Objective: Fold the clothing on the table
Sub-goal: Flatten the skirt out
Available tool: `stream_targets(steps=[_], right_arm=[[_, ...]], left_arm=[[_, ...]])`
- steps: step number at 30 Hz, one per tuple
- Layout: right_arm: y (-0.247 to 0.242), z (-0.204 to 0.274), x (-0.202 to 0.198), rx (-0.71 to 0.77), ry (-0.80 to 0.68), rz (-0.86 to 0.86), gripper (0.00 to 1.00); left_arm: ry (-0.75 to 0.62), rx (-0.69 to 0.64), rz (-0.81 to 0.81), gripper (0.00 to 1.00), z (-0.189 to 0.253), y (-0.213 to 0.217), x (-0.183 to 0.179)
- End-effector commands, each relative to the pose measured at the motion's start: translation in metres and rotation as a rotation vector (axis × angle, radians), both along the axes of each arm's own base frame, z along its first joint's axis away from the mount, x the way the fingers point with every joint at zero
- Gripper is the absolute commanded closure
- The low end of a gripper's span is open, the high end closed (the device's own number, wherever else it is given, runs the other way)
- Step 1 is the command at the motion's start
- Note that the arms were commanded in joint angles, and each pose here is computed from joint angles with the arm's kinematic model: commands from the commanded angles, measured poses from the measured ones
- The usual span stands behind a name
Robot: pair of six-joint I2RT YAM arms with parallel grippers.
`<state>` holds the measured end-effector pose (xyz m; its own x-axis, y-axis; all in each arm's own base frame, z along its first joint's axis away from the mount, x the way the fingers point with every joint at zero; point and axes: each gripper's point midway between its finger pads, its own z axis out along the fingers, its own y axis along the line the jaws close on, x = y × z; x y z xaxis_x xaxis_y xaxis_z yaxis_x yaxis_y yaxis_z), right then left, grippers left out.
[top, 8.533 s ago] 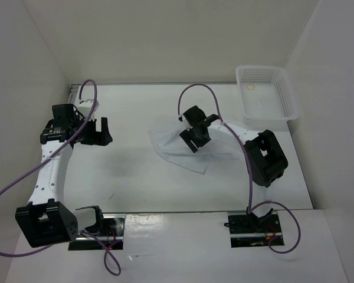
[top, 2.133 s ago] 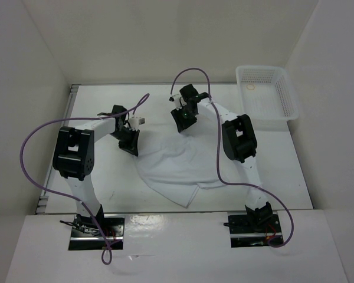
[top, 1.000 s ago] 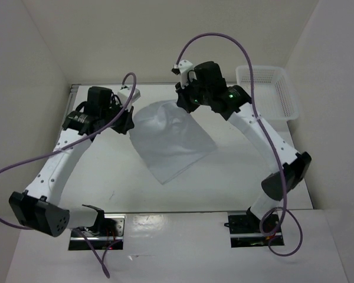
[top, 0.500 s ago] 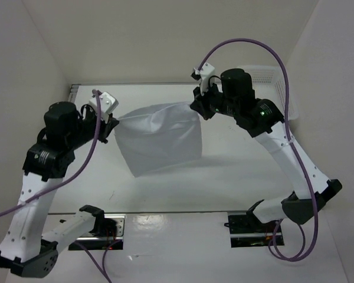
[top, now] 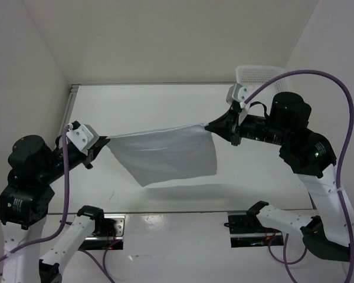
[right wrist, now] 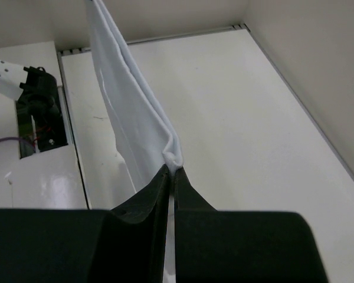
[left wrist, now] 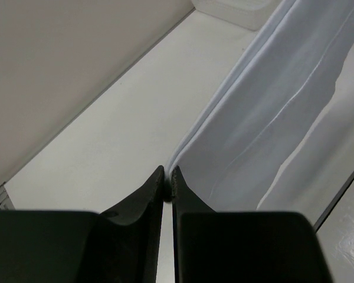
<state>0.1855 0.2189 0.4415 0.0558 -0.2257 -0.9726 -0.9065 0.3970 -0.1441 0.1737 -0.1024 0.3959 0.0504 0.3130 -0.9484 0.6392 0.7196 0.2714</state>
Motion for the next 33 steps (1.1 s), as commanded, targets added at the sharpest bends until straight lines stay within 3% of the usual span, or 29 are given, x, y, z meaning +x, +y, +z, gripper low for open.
stream_targets(steps=[1,12,24,33], right_arm=[[0.001,-0.024,-0.002,-0.029,0.036,0.036,1.00],[0.012,-0.081,0.023,-0.096,0.162,0.006,1.00],[0.008,-0.138,0.145,-0.159,0.178,-0.276,1.00],[-0.009,-0.211,0.231,-0.240,0.245,-0.404,1.00]], left_arm=[[-0.021,0.017,-0.046,0.87,-0.001,-0.003,-0.006],[0.128,-0.001,-0.112,0.84,-0.038,-0.017,0.012],[0.216,0.052,0.058,0.86,-0.079,-0.008,0.137],[0.379,0.057,0.121,0.87,-0.154,-0.013,0.222]])
